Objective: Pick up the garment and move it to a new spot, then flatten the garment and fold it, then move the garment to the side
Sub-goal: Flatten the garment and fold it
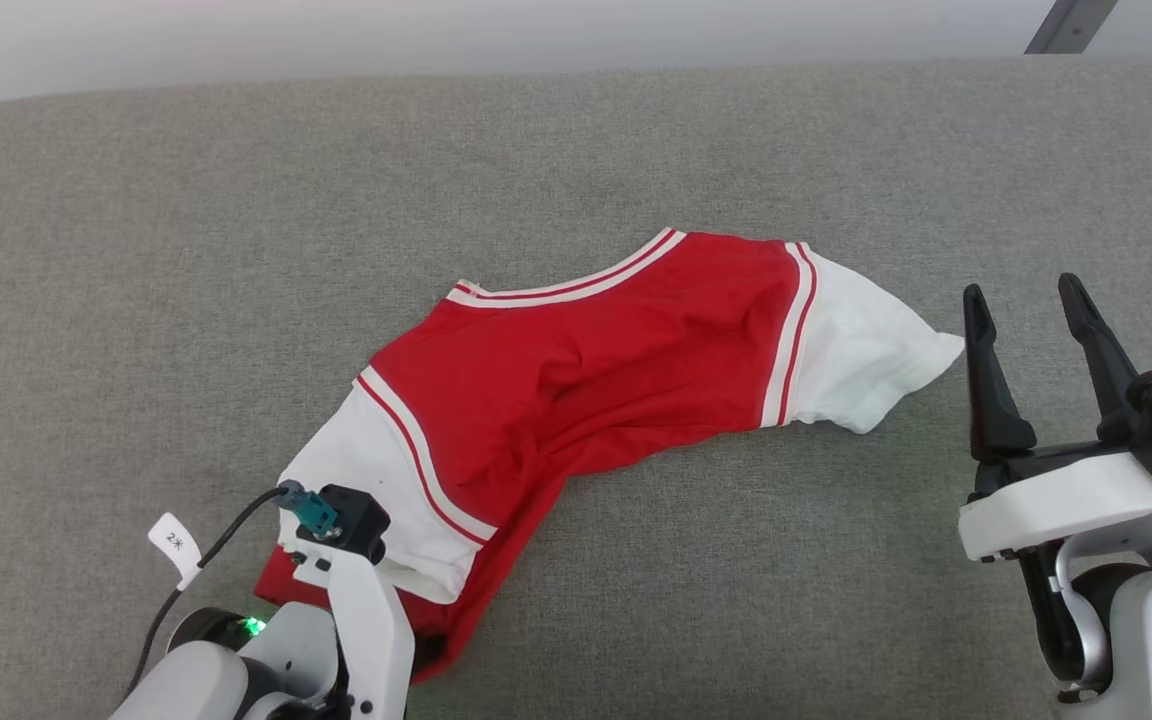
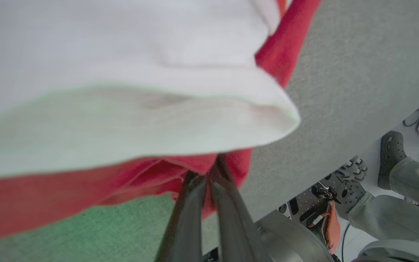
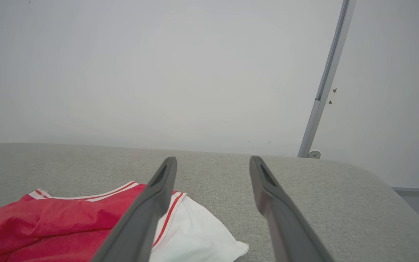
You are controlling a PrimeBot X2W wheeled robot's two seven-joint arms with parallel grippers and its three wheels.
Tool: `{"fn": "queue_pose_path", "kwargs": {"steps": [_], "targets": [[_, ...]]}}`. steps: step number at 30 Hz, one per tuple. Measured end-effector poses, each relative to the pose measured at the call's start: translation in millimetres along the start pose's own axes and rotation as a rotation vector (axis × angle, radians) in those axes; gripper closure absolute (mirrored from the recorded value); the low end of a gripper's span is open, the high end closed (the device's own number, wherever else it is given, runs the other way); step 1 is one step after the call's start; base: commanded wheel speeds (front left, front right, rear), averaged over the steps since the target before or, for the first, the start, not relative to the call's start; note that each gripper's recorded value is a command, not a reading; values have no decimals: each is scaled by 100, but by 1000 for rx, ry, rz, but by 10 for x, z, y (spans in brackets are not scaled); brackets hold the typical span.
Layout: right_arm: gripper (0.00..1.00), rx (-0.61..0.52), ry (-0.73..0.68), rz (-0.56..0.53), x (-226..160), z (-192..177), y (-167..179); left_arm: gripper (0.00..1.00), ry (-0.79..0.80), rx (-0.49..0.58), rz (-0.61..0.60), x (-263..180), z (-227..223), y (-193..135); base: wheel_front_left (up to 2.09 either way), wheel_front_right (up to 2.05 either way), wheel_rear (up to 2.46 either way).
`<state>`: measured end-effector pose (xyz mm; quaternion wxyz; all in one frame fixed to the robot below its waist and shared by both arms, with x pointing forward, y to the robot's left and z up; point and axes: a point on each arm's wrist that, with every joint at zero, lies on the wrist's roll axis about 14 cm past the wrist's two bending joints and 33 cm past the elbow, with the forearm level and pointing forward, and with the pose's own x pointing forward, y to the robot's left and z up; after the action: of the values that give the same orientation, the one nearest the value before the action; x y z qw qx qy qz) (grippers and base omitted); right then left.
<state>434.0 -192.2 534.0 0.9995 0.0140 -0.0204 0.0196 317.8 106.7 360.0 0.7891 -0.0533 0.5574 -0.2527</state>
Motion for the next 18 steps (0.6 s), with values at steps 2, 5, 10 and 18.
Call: {"fn": "queue_pose_path", "kwargs": {"steps": [2,5,10,18], "targets": [[0,4,0,1,-3,0,2,0,-4,7,-1,-42,24,-11,0,0,0],[0,5,-4,1,-18,11,4,0,-13,12,2,-155,111,-18,0,0,0],[0,9,-10,-3,-67,22,-10,0,-42,55,43,-460,332,60,0,0,0],[0,21,-5,-13,-112,-15,-42,0,-167,98,111,-841,847,192,0,0,0]]}}
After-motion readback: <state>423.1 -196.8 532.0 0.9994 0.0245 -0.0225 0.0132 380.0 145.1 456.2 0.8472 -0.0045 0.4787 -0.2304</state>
